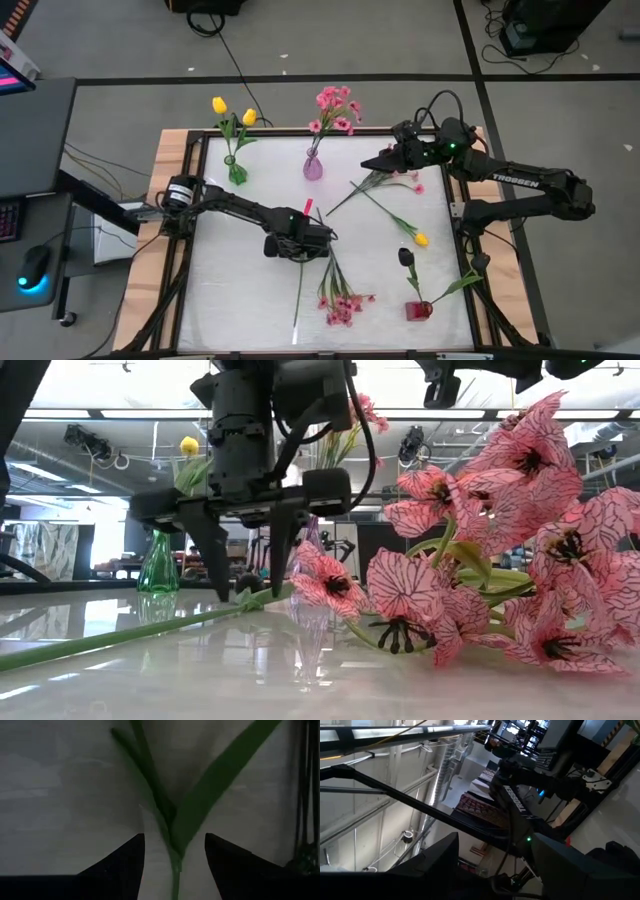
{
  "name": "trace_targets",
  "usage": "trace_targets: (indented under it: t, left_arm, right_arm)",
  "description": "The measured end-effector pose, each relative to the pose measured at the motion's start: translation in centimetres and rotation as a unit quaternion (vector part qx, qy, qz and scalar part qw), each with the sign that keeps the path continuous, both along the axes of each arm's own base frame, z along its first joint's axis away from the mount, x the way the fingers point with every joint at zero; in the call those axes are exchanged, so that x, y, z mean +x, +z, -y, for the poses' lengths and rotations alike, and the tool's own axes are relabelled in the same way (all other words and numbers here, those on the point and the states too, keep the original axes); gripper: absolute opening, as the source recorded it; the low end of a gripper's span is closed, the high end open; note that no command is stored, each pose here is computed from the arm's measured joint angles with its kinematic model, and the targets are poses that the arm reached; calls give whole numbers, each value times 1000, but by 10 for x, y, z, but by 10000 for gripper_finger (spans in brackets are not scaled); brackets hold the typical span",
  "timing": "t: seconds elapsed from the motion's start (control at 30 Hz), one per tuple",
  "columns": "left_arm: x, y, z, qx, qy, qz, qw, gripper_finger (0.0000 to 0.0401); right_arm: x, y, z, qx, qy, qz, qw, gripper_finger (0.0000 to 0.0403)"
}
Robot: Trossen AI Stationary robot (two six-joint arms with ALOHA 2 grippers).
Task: Sort flowers into vase by color
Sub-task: Put the black flower into the red vase
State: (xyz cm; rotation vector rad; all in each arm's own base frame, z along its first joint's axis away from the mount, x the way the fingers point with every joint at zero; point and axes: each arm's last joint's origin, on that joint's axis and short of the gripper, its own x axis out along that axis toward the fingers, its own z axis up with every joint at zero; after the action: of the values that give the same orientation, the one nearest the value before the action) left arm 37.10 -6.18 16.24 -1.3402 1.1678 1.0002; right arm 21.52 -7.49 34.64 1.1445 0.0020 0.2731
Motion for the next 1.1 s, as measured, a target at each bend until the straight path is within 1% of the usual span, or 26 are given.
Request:
trace_targets:
  t: [0.23, 0.37, 0.8, 1.1]
  left_arm:
    - [4, -8, -4, -1, 13, -6, 1000, 212]
    - [4, -8, -4, 1, 15, -5, 1000, 199]
    - [3, -9, -6, 2, 16, -9, 1000, 101]
    - [4, -9, -6, -4, 14, -7, 1000, 43]
  right_arm:
    - [0, 0, 0, 0, 0, 0, 1000, 258]
    - [0, 0, 0, 0, 0, 0, 1000, 258]
    - [0, 0, 0, 0, 0, 0, 1000, 258]
    - [0, 0, 0, 0, 0, 0, 1000, 258]
